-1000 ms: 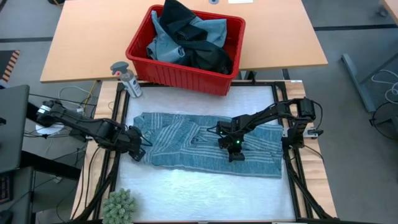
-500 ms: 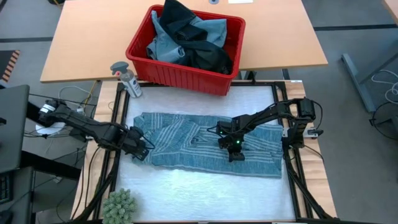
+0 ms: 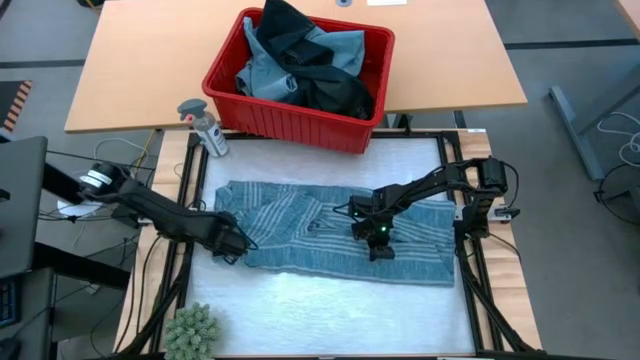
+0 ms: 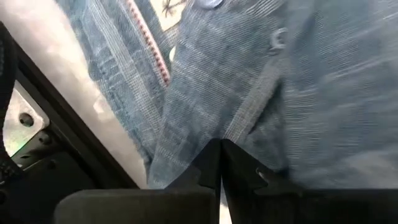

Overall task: Fold Laundry from Bin
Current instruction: Fold the light blue shirt

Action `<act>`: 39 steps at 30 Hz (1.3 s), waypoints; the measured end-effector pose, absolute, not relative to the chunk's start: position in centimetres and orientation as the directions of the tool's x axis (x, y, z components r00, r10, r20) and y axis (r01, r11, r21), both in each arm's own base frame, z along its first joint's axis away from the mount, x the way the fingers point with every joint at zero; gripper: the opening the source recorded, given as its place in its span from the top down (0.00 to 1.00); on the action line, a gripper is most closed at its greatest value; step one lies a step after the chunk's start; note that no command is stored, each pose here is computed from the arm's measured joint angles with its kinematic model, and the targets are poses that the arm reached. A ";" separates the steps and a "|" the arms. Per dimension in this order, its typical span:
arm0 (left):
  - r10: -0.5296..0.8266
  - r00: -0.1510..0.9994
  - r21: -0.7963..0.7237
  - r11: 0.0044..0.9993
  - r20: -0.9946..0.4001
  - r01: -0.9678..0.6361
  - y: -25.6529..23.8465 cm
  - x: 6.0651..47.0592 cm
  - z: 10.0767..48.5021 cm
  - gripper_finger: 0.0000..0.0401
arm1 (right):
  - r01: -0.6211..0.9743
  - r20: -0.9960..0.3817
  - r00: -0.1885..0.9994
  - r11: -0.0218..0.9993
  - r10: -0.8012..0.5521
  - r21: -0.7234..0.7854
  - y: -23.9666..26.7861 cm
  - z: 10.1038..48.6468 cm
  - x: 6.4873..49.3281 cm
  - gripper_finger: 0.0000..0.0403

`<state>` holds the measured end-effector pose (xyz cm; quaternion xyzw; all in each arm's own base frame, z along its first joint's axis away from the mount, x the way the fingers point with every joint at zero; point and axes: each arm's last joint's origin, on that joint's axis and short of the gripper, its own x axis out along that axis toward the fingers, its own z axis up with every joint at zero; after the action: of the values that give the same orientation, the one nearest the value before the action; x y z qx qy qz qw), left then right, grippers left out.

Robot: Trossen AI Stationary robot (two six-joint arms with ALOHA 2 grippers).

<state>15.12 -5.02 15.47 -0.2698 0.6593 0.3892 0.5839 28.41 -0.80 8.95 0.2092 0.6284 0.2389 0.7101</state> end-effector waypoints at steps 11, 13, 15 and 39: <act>0.045 -0.373 0.310 0.656 -0.927 -0.689 -5.5 15.6 13.2 1.00 | -0.051 -0.798 0.063 0.801 0.599 0.597 -0.8 8.9 28.0 0.93; 0.047 -0.368 0.307 0.654 -0.929 -0.691 -5.5 15.6 13.2 1.00 | -0.050 -0.799 0.063 0.801 0.599 0.596 -0.8 8.9 28.0 0.93; 0.049 -0.352 0.297 0.650 -0.935 -0.700 -5.5 15.6 13.4 1.00 | -0.050 -0.799 0.063 0.802 0.598 0.596 -0.8 8.9 28.0 0.93; 0.147 0.656 -0.534 0.464 -0.740 -0.706 -4.3 17.0 27.3 1.00 | -0.088 -0.797 0.092 0.802 0.597 0.591 -0.8 8.9 28.3 0.91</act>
<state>17.01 -4.32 27.26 -0.4427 0.3162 0.2682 0.7951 28.29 -0.85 8.86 0.2023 0.6292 0.2412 0.7106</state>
